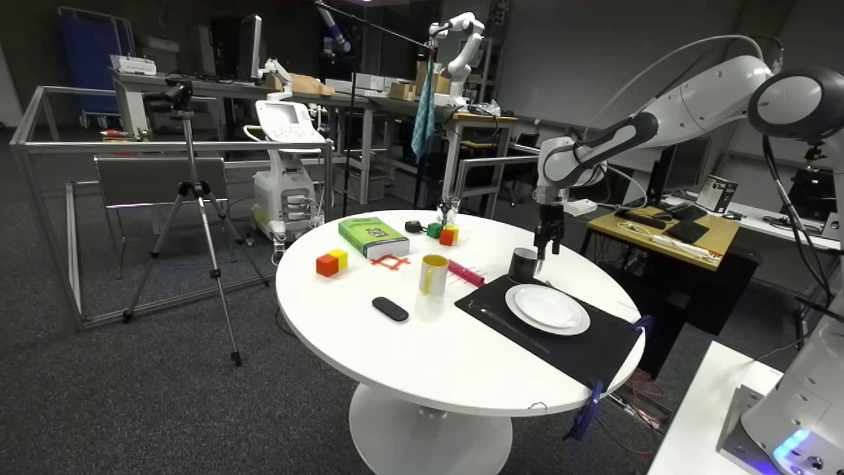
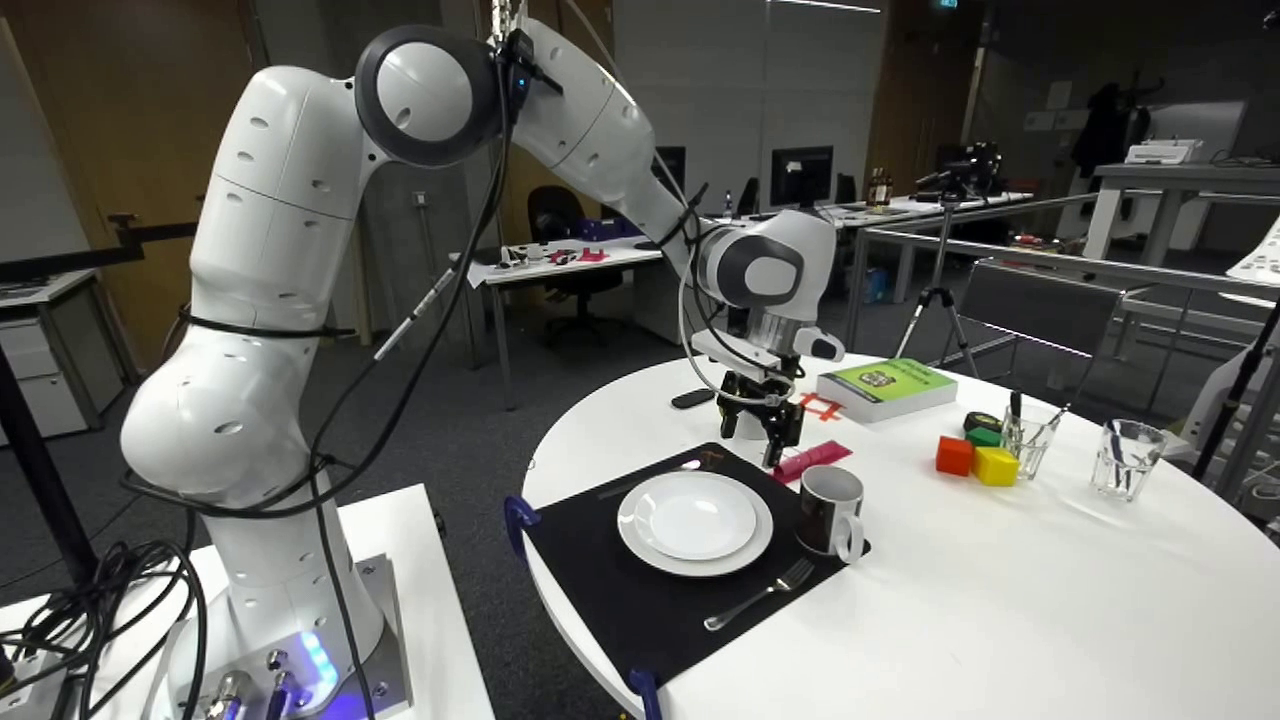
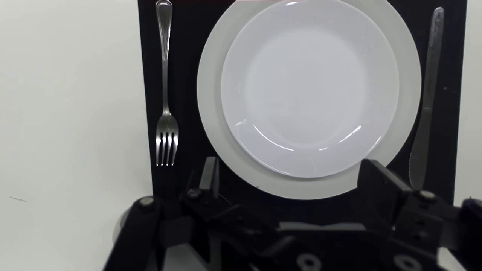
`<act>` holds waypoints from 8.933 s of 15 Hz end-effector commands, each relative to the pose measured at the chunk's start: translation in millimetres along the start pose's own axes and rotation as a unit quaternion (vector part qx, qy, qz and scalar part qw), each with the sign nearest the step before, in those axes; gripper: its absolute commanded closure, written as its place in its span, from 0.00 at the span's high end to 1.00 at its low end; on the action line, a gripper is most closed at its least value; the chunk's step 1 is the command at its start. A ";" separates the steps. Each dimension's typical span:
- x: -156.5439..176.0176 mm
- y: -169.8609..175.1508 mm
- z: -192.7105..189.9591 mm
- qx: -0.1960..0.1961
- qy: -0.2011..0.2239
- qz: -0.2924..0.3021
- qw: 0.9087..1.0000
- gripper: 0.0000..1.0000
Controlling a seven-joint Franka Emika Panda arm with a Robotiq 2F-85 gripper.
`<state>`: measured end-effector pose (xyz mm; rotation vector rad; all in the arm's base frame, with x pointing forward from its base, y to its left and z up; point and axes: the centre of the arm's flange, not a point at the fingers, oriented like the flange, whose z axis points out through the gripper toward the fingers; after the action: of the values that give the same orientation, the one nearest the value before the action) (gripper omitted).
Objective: Take the fork out of the cup then move the cup off of the table mat
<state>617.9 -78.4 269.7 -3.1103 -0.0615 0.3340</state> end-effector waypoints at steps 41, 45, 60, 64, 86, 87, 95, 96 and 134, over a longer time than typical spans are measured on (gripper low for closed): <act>90.6 67.9 69.3 0.006 0.102 0.113 0.988 1.00; 95.2 69.7 69.1 -0.002 0.132 0.117 0.984 1.00; 107.7 81.0 70.5 -0.045 0.205 0.156 0.965 1.00; 107.6 94.5 68.7 -0.050 0.213 0.169 0.961 1.00; 100.9 149.4 47.2 -0.069 0.222 0.235 0.944 1.00; 100.0 147.3 46.2 -0.065 0.218 0.232 0.946 1.00; 72.7 85.8 24.6 -0.013 0.121 0.191 0.974 1.00; 69.3 78.2 19.8 -0.007 0.113 0.184 0.976 1.00; -138.9 -33.1 -96.9 -0.008 0.123 0.020 0.992 1.00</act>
<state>528.3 -49.4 383.8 -3.1423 0.0391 0.0392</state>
